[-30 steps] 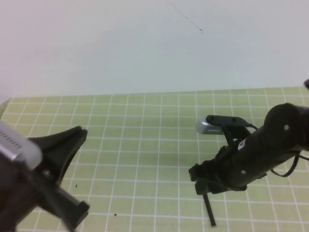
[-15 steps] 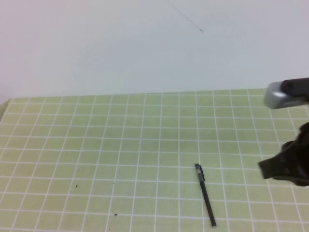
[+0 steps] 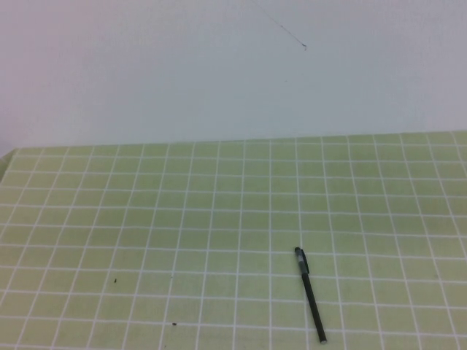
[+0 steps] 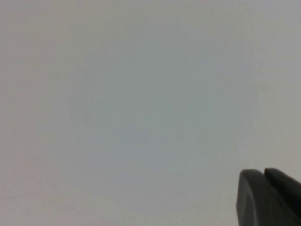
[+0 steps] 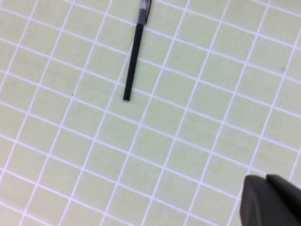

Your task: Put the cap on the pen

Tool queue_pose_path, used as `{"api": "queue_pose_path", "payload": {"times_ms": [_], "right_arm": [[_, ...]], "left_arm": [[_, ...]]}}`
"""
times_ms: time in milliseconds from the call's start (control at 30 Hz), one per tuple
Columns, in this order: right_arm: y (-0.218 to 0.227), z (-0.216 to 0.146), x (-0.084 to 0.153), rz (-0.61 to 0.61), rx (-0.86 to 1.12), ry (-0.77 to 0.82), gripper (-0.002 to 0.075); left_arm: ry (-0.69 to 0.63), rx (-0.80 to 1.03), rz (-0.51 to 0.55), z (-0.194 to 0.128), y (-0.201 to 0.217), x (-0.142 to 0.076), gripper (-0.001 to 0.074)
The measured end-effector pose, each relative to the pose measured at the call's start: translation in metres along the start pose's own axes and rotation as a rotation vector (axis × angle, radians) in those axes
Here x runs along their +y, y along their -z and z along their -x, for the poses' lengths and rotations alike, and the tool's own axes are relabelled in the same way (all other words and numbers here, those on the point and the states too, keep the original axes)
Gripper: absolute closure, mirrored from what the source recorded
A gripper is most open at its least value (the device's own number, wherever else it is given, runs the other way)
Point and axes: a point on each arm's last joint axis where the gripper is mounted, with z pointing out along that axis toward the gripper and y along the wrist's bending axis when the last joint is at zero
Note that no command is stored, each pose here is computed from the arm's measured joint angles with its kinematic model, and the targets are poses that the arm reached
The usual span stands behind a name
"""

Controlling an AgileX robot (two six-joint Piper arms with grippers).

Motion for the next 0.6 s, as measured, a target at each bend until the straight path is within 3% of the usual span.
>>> {"api": "queue_pose_path", "payload": {"times_ms": [167,300,367,500,600], "right_arm": [[0.028,-0.010,-0.018,0.011,-0.103,-0.073,0.0726],[0.065,-0.028,-0.050,-0.077,-0.380,-0.220,0.0726],[0.076,-0.044,-0.059,-0.155,-0.585,-0.211,0.0726],[0.064,-0.081,-0.066,-0.299,-0.899,-0.128,0.0726],[0.029,-0.110,-0.069,-0.389,-0.934,-0.056,0.0726]], "left_arm": [[-0.007,-0.051,0.181,0.005,0.020,0.013,0.0735],[0.078,-0.099,0.257,0.007,0.033,0.017,0.0735],[0.083,-0.105,0.272,0.008,0.035,0.018,0.0734],[0.088,-0.107,0.270,0.008,0.035,0.018,0.0735],[0.088,-0.084,0.287,0.002,0.034,0.018,0.0735]]}}
